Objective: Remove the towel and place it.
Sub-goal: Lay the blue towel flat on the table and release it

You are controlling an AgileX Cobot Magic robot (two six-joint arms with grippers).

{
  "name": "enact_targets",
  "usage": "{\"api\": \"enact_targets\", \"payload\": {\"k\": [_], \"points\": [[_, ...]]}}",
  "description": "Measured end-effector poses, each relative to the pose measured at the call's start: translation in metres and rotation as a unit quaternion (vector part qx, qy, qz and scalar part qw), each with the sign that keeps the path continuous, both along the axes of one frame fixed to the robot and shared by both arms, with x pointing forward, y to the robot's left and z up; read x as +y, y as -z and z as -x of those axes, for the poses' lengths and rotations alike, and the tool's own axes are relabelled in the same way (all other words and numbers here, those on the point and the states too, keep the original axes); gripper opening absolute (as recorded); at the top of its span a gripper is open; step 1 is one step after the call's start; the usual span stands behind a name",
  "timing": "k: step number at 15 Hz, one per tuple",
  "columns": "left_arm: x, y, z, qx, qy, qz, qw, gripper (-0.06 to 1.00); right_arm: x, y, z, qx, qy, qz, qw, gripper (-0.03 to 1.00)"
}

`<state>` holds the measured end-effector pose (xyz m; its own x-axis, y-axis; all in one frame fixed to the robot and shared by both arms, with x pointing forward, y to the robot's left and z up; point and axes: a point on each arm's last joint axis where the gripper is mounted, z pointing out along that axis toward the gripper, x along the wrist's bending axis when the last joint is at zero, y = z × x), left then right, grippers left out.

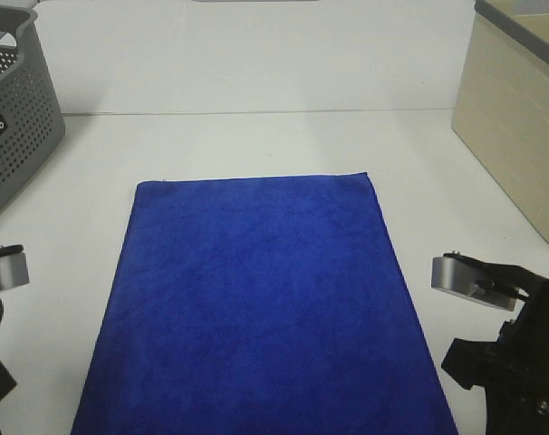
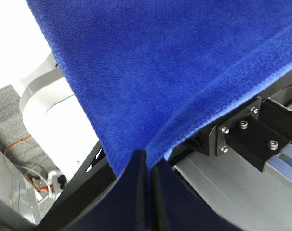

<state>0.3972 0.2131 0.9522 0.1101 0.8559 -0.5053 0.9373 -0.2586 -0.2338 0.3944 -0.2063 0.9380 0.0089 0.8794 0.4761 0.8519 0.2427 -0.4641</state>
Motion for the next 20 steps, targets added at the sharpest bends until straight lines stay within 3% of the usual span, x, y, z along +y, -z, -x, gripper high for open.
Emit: {"api": "enact_targets", "payload": {"k": [5,8,17,20], "points": [[-0.015,0.04,-0.005,0.038,0.045,-0.035,0.998,0.0,0.001,0.034,-0.009,0.042,-0.016,0.009,0.999,0.01],[-0.02,0.056,-0.015,0.039,0.048,-0.052,0.997,0.0,0.001,0.045,-0.011,0.043,-0.016,0.014,0.999,0.01],[-0.023,0.066,-0.023,0.052,0.054,-0.056,0.996,0.0,0.002,0.065,-0.013,0.065,-0.02,0.015,0.998,0.02],[-0.022,0.066,-0.023,0.051,0.06,-0.059,0.995,0.05,0.001,0.065,-0.013,0.062,-0.028,0.016,0.998,0.04]]}}
